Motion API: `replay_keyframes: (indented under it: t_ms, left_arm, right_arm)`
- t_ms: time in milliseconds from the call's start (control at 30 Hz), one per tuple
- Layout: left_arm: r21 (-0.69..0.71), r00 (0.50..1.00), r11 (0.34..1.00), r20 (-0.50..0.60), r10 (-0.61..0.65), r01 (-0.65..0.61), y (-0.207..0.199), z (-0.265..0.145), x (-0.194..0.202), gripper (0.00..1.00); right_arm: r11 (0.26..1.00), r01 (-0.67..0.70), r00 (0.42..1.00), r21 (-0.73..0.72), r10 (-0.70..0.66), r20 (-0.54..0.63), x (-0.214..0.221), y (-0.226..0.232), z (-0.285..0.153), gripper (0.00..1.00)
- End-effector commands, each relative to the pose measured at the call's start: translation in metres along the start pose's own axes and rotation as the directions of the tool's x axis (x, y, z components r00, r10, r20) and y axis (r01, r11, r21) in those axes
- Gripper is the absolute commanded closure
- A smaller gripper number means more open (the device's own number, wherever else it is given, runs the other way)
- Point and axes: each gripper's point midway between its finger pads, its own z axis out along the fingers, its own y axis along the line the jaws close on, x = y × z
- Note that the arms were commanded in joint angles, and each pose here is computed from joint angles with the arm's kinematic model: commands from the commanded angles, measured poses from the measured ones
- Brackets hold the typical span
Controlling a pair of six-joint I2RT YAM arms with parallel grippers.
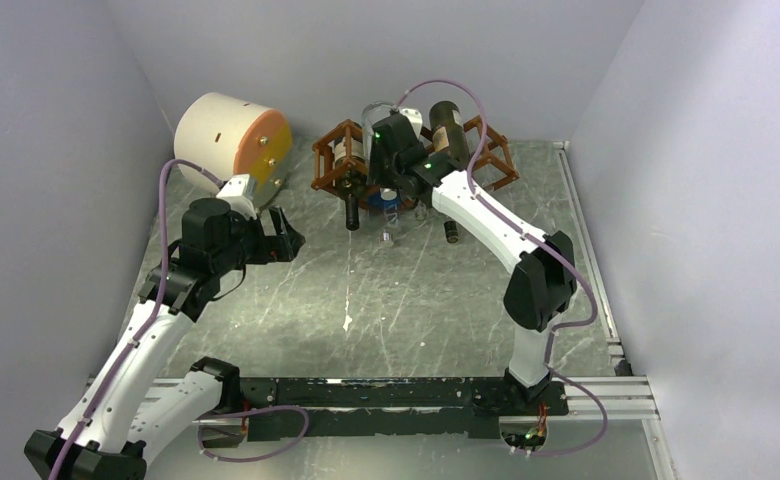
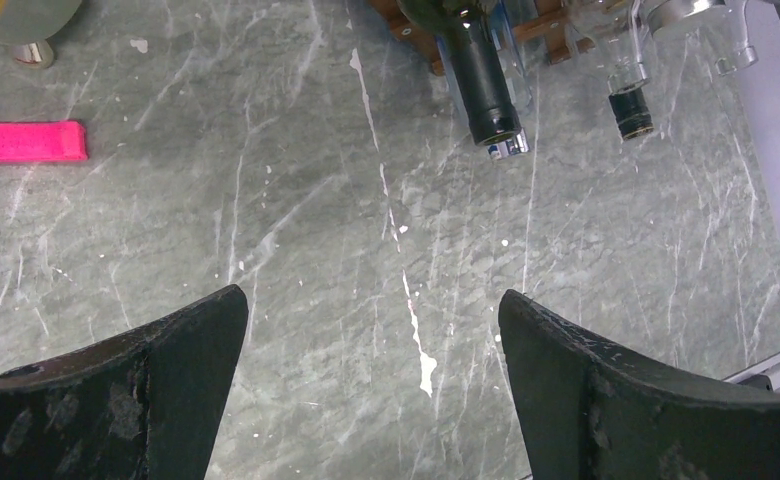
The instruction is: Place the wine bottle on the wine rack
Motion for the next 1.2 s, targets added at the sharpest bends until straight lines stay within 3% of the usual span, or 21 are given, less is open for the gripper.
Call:
replay_keyframes:
  t_ms: [0,67,167,267,500,633,833,933,1167]
  left_arm:
    - [0.019,0.999,1.0,0.028,0.016,-0.017,-0.004,-0.004,-0.007,0.0]
    - [0.013,0.999,1.0,0.035,0.017,-0.017,-0.004,-0.004,-0.009,0.0]
    - [0.007,0.999,1.0,0.038,0.017,-0.017,-0.003,-0.004,-0.011,0.0]
    - [-0.007,0.999,1.0,0.041,0.013,-0.012,-0.002,-0.005,-0.013,0.0]
    - [-0.018,0.995,1.0,0.099,0.02,-0.019,-0.004,-0.017,-0.03,0.01]
    - [-0.048,0.979,0.996,0.184,0.085,-0.078,-0.003,-0.034,-0.051,0.0]
    - [-0.058,0.941,0.991,0.311,0.136,-0.124,-0.014,-0.071,-0.09,0.0]
    - [-0.087,0.92,0.984,0.351,0.176,-0.155,-0.017,-0.092,-0.108,0.0]
    - [-0.196,0.874,0.967,0.425,0.235,-0.165,-0.01,-0.141,-0.135,0.0]
  right_arm:
    - [0.997,-0.054,0.986,-0.049,0.061,0.152,-0.046,0.009,-0.023,0.44]
    - [0.998,-0.055,0.986,-0.039,0.06,0.156,-0.045,0.005,-0.027,0.39]
    - [0.998,-0.06,0.984,-0.032,0.065,0.168,-0.044,-0.001,-0.033,0.23]
    - [0.997,-0.066,0.979,-0.029,0.07,0.19,-0.048,-0.005,-0.042,0.17]
    - [0.994,-0.036,0.958,-0.099,0.063,0.28,-0.061,-0.014,-0.093,0.16]
    - [0.994,-0.029,0.949,-0.101,0.06,0.31,-0.044,-0.043,-0.136,0.16]
    - [0.996,-0.091,0.952,0.018,0.082,0.294,0.01,-0.109,-0.174,0.16]
    - [0.982,-0.131,0.951,0.133,0.087,0.296,0.024,-0.144,-0.194,0.15]
    - [0.953,-0.174,0.945,0.247,0.091,0.315,0.038,-0.188,-0.236,0.16]
